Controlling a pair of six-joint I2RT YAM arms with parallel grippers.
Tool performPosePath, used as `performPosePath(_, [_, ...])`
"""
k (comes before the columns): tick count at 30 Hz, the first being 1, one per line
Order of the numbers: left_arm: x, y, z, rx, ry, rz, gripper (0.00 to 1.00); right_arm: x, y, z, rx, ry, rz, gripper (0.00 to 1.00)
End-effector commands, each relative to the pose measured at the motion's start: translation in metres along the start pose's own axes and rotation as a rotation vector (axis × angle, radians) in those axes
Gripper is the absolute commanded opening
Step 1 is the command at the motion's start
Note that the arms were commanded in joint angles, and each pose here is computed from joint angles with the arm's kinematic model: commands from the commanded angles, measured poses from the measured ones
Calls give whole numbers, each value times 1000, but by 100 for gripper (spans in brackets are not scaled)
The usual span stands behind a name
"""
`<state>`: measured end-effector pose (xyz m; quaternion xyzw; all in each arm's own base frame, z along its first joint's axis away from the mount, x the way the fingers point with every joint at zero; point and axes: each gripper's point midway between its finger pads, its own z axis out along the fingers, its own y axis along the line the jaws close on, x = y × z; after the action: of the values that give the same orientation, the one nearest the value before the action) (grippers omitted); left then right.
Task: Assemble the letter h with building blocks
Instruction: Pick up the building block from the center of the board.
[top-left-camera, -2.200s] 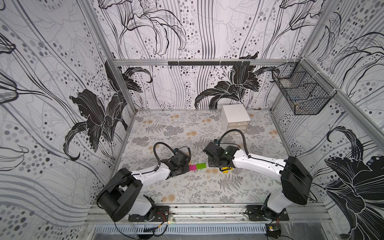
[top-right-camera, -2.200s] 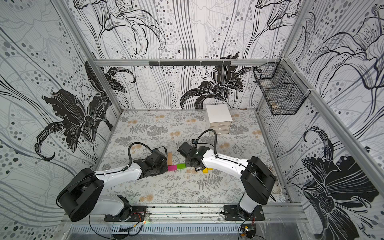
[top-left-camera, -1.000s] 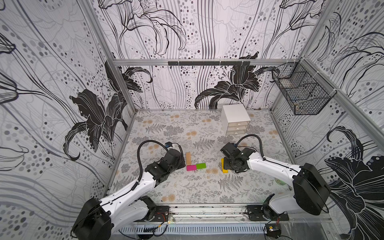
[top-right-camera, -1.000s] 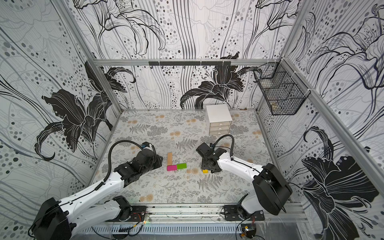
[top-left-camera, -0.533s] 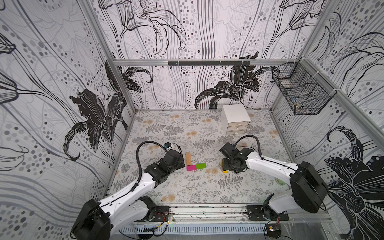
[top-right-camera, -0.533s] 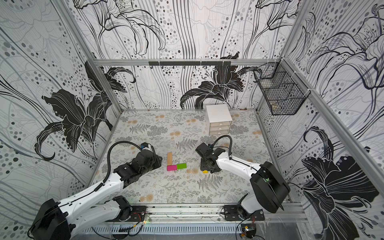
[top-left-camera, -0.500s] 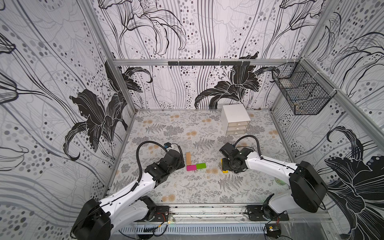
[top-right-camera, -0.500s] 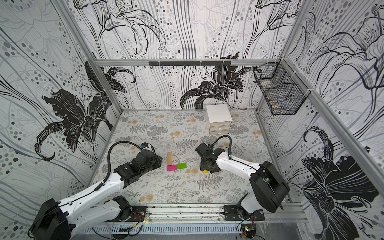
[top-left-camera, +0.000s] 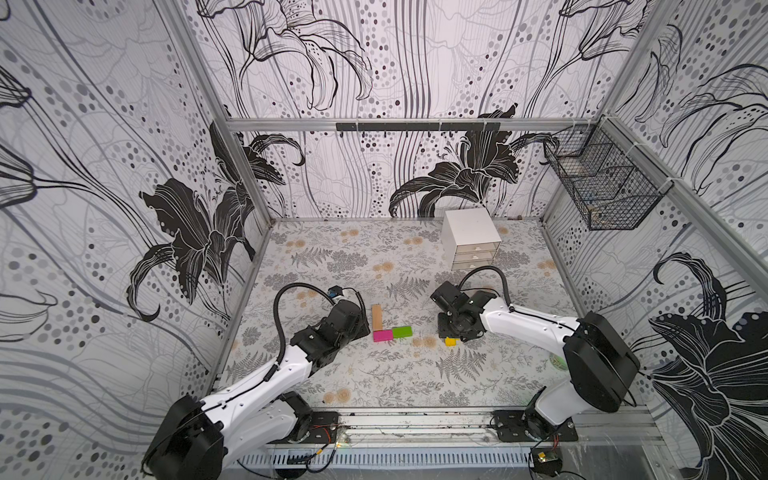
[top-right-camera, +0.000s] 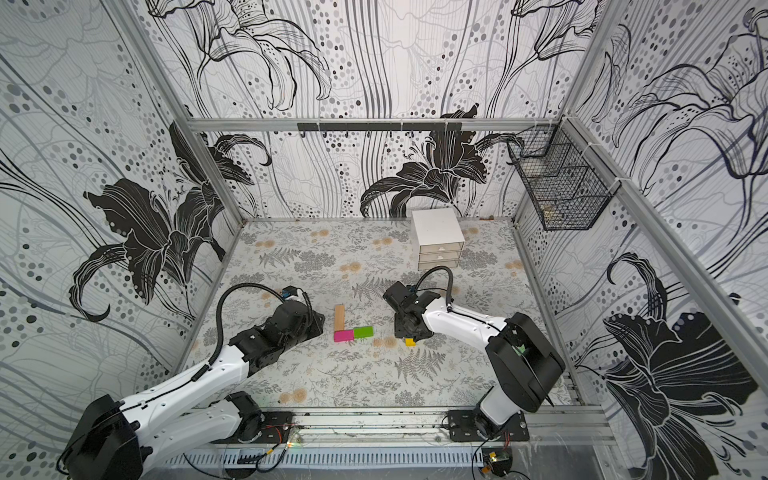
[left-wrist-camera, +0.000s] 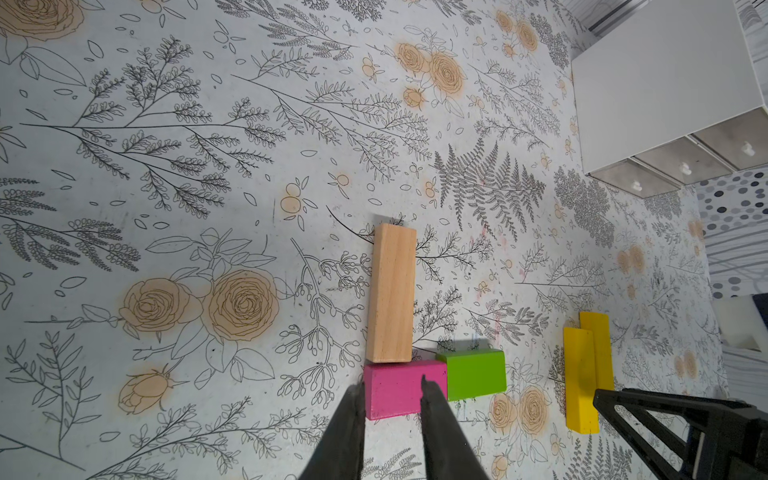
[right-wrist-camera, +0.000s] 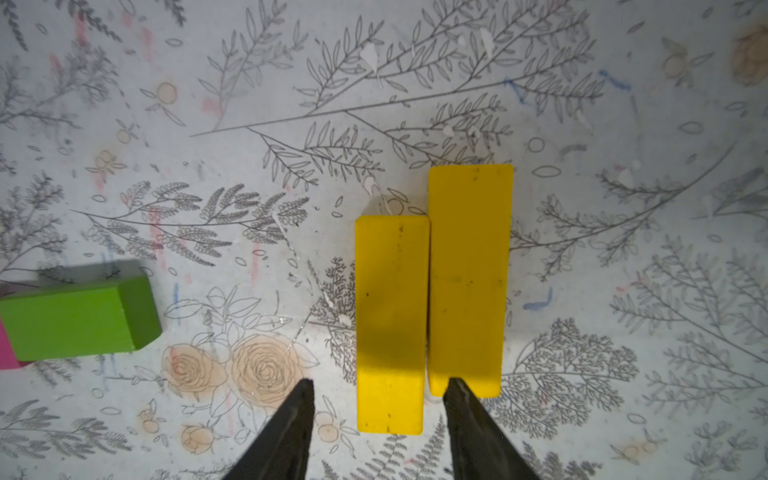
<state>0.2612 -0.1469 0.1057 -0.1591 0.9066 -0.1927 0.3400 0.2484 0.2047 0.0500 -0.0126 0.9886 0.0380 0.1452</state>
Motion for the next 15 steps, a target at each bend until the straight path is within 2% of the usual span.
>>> performPosePath(1, [4,-6,4,36,11,-4,22,-2,3,3,20,1,-15,54])
performPosePath(6, [9,-1,5,27,26,-1,16,-1,7,9,28,12,-20,54])
performPosePath(15, [9,2,2,24,19,4,16,-1,-6,18,136,16,-30,53])
